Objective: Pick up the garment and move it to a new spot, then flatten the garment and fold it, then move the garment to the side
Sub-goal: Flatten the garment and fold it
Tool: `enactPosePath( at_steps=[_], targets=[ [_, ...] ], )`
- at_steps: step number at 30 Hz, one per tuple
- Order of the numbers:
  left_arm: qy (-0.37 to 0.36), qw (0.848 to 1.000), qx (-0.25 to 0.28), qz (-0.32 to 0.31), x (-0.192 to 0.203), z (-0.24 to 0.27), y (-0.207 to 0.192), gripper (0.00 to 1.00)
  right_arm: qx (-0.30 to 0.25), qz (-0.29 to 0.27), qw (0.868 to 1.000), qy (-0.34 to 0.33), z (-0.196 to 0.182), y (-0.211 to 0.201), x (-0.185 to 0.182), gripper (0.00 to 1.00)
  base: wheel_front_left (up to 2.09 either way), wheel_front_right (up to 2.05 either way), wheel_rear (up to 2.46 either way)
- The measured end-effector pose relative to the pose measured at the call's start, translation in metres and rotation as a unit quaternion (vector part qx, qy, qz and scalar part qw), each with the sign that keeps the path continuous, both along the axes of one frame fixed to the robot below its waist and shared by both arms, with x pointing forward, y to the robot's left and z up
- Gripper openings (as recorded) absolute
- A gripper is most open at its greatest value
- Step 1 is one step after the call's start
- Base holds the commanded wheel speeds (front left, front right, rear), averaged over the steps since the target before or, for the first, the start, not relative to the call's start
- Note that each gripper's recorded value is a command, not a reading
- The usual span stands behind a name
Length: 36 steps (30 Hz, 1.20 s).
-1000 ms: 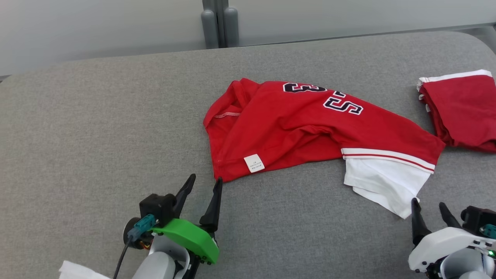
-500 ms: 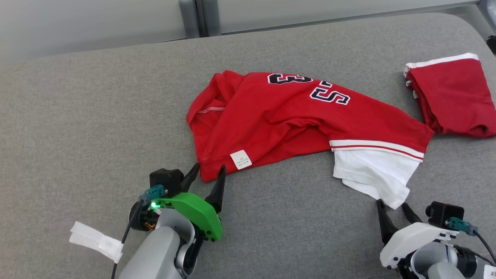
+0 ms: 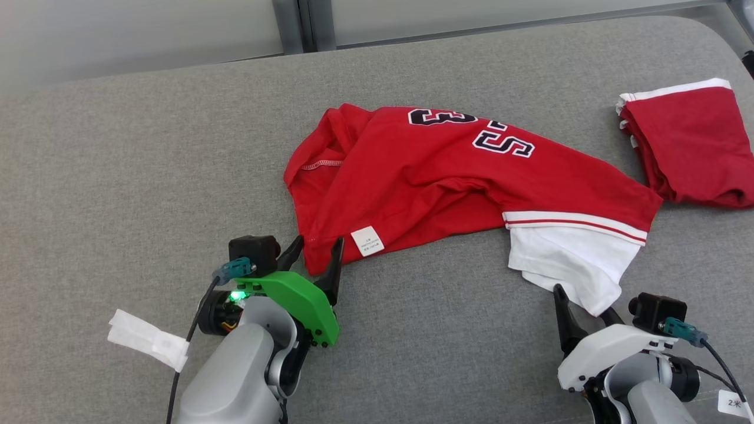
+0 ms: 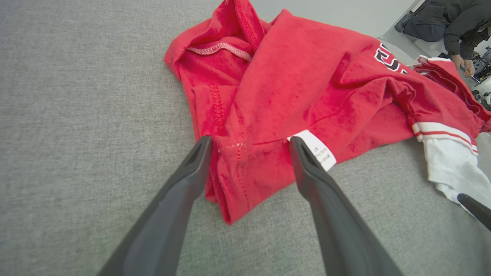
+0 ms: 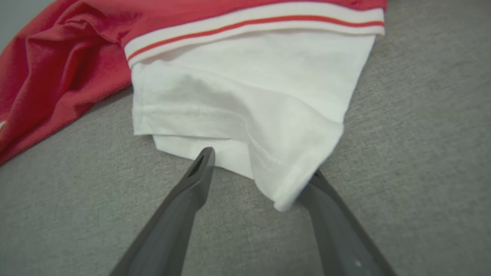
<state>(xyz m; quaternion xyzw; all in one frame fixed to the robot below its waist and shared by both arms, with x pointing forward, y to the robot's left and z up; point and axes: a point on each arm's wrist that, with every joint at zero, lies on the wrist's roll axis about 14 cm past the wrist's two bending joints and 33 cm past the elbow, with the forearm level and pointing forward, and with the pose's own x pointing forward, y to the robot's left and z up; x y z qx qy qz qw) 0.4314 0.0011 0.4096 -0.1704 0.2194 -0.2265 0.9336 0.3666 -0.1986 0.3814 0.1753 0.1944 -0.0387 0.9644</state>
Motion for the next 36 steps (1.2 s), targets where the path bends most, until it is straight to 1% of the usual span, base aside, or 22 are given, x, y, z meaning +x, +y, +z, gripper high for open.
enactPosePath(
  at_steps=[6, 8, 9, 16, 18, 23, 25, 26, 27, 28, 29, 30, 31, 32, 35, 36],
  targets=[
    [0.024, 1.000, 0.001, -0.003, -0.004, -0.007, -0.001, 1.00, -0.001, 0.002, 1.000, -0.009, 0.003, 0.002, 0.003, 1.00, 0.00, 0.00, 0.00],
    [0.023, 1.000, 0.001, -0.003, -0.005, -0.007, -0.002, 0.99, -0.002, 0.001, 1.000, -0.012, 0.004, 0.002, 0.004, 1.00, 0.00, 0.00, 0.00],
    [0.023, 1.000, 0.001, -0.004, -0.005, -0.007, -0.002, 1.00, -0.002, 0.001, 1.000, -0.013, 0.005, 0.002, 0.004, 1.00, 0.00, 0.00, 0.00],
    [0.018, 1.000, 0.004, -0.006, 0.002, -0.003, -0.003, 1.00, -0.005, 0.001, 1.000, -0.016, 0.006, 0.001, 0.004, 1.00, 0.00, 0.00, 0.00],
    [0.021, 1.000, 0.006, -0.007, 0.003, -0.004, -0.004, 0.95, -0.006, 0.001, 1.000, -0.016, 0.006, 0.000, 0.004, 1.00, 0.00, 0.00, 0.00],
    [0.034, 0.999, 0.014, -0.015, 0.003, -0.010, -0.007, 0.91, -0.005, -0.001, 1.000, -0.019, 0.008, 0.000, 0.004, 1.00, 0.00, 0.00, 0.00],
    [0.037, 0.999, 0.014, -0.017, 0.003, -0.012, -0.008, 0.84, -0.004, -0.004, 1.000, -0.020, 0.008, -0.002, 0.004, 1.00, 0.00, 0.00, 0.00],
    [0.038, 0.999, 0.014, -0.018, 0.003, -0.013, -0.009, 0.71, -0.005, -0.004, 1.000, -0.019, 0.007, -0.002, 0.004, 1.00, 0.00, 0.00, 0.00],
    [0.039, 0.999, 0.013, -0.020, 0.002, -0.014, -0.010, 0.55, -0.005, -0.005, 1.000, -0.019, 0.007, -0.003, 0.004, 1.00, 0.00, 0.00, 0.00],
    [0.038, 0.999, 0.011, -0.023, 0.002, -0.014, -0.011, 0.46, -0.005, -0.006, 1.000, -0.018, 0.006, -0.003, 0.004, 1.00, 0.00, 0.00, 0.00],
    [0.035, 0.999, 0.009, -0.024, 0.002, -0.012, -0.012, 0.40, -0.005, -0.007, 1.000, -0.019, 0.006, -0.003, 0.004, 1.00, 0.00, 0.00, 0.00],
    [0.032, 0.999, 0.008, -0.027, 0.002, -0.011, -0.013, 0.30, -0.005, -0.007, 1.000, -0.019, 0.006, -0.004, 0.004, 1.00, 0.00, 0.00, 0.00],
    [0.026, 0.999, 0.005, -0.028, 0.003, -0.008, -0.015, 0.29, -0.005, -0.008, 1.000, -0.019, 0.006, -0.004, 0.004, 1.00, 0.00, 0.00, 0.00],
    [0.022, 0.999, 0.003, -0.029, 0.003, -0.006, -0.016, 0.32, -0.005, -0.008, 1.000, -0.019, 0.006, -0.004, 0.004, 1.00, 0.00, 0.00, 0.00],
    [0.008, 0.999, -0.003, -0.041, 0.003, 0.003, -0.023, 0.48, -0.007, -0.009, 1.000, -0.021, 0.007, -0.005, 0.004, 1.00, 0.00, 0.00, 0.00],
    [0.003, 0.999, -0.006, -0.044, 0.003, 0.006, -0.025, 0.51, -0.008, -0.009, 1.000, -0.022, 0.008, -0.005, 0.005, 1.00, 0.00, 0.00, 0.00]
  ],
)
